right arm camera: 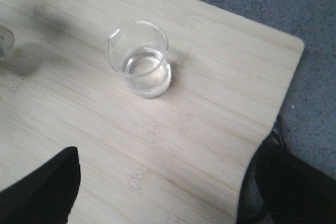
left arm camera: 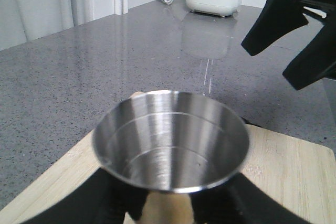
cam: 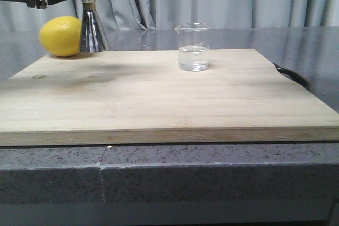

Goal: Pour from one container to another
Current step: 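Lower the right gripper onto the glass beaker and grasp it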

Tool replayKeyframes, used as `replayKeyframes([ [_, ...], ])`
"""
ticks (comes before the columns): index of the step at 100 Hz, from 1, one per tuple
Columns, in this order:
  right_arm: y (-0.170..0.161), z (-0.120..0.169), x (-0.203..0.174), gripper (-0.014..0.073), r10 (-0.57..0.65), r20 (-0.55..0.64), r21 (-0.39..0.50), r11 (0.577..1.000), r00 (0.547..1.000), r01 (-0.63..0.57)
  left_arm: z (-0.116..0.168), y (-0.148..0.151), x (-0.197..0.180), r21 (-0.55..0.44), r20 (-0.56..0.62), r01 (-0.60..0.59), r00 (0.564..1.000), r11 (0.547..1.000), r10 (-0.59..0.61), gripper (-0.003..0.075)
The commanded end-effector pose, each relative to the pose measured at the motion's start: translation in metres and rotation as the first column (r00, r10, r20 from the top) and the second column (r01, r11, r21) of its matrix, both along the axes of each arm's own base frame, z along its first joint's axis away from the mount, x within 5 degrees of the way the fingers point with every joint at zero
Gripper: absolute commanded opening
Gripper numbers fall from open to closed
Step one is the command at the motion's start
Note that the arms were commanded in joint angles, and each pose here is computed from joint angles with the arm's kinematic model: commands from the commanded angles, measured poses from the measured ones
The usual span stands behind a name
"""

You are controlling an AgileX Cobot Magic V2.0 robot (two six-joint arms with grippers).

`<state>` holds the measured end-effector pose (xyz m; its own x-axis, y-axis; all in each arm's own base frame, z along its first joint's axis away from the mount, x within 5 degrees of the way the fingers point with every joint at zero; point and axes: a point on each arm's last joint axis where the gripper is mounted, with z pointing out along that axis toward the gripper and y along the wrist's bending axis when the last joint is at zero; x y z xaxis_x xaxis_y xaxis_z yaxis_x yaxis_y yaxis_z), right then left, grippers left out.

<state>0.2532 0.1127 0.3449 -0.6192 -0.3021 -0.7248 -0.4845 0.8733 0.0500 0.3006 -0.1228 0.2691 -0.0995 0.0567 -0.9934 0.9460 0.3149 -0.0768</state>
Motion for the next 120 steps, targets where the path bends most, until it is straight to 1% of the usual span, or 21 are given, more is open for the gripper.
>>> replayKeyframes([
  [1,0.005,0.007,0.001,0.0606,-0.014,0.154,0.068,0.998,0.988,0.003,0.034,-0.003,-0.006,-0.145,0.069,0.036,0.997,0.989,-0.026,0.0239],
  [10,0.011,-0.01,0.0,0.0605,-0.02,0.214,0.09,0.996,0.977,0.0,0.034,-0.003,-0.006,-0.144,0.069,0.035,0.997,0.989,-0.025,0.0239],
  [22,0.017,-0.032,-0.002,0.0605,-0.043,0.312,0.128,0.992,0.949,0.003,0.034,-0.003,-0.006,-0.144,0.069,0.035,0.997,0.989,-0.025,0.0239],
  [36,0.02,-0.051,-0.008,0.0605,-0.092,0.429,0.192,0.981,0.899,0.009,0.034,-0.003,-0.006,-0.144,0.069,0.035,0.997,0.989,-0.025,0.0239],
  [42,0.021,-0.055,-0.011,0.0605,-0.126,0.481,0.236,0.972,0.867,0.01,0.034,-0.003,-0.006,-0.144,0.069,0.035,0.997,0.989,-0.025,0.0239],
  [45,0.021,-0.059,-0.012,0.0605,-0.139,0.485,0.255,0.967,0.864,0.013,0.034,-0.003,-0.006,-0.144,0.069,0.035,0.997,0.989,-0.025,0.0239],
  [48,0.021,-0.06,-0.013,0.0605,-0.161,0.508,0.283,0.959,0.846,0.013,0.034,-0.003,-0.006,-0.144,0.069,0.035,0.997,0.989,-0.025,0.0239],
  [50,0.021,-0.064,-0.013,0.0605,-0.171,0.505,0.294,0.956,0.846,0.018,0.034,-0.003,-0.006,-0.144,0.069,0.035,0.997,0.989,-0.025,0.0239],
  [53,0.022,-0.066,-0.014,0.0605,-0.189,0.52,0.318,0.948,0.833,0.017,0.034,-0.003,-0.006,-0.144,0.069,0.035,0.997,0.989,-0.025,0.0239],
  [62,0.024,-0.076,-0.013,0.0605,-0.204,0.525,0.364,0.931,0.827,-0.002,0.034,-0.003,-0.006,-0.144,0.069,0.034,0.997,0.989,-0.024,0.0239],
  [73,0.035,-0.087,-0.009,0.0605,-0.145,0.555,0.372,0.924,0.819,-0.089,0.034,-0.003,-0.006,-0.144,0.069,0.034,0.997,0.989,-0.024,0.0239],
  [77,0.037,-0.089,-0.007,0.0605,-0.136,0.575,0.371,0.922,0.807,-0.109,0.034,-0.003,-0.006,-0.144,0.069,0.034,0.997,0.989,-0.024,0.0239],
  [84,0.04,-0.095,-0.002,0.0605,-0.143,0.589,0.379,0.918,0.795,-0.116,0.034,-0.003,-0.006,-0.144,0.069,0.034,0.997,0.989,-0.024,0.0239],
  [100,0.045,-0.108,0.005,0.0605,-0.148,0.601,0.384,0.915,0.786,-0.122,0.034,-0.003,-0.006,-0.144,0.069,0.034,0.997,0.989,-0.024,0.0239],
  [120,0.046,-0.119,0.014,0.0605,-0.153,0.599,0.381,0.918,0.786,-0.112,0.034,-0.003,-0.006,-0.144,0.069,0.034,0.997,0.989,-0.024,0.0239],
])
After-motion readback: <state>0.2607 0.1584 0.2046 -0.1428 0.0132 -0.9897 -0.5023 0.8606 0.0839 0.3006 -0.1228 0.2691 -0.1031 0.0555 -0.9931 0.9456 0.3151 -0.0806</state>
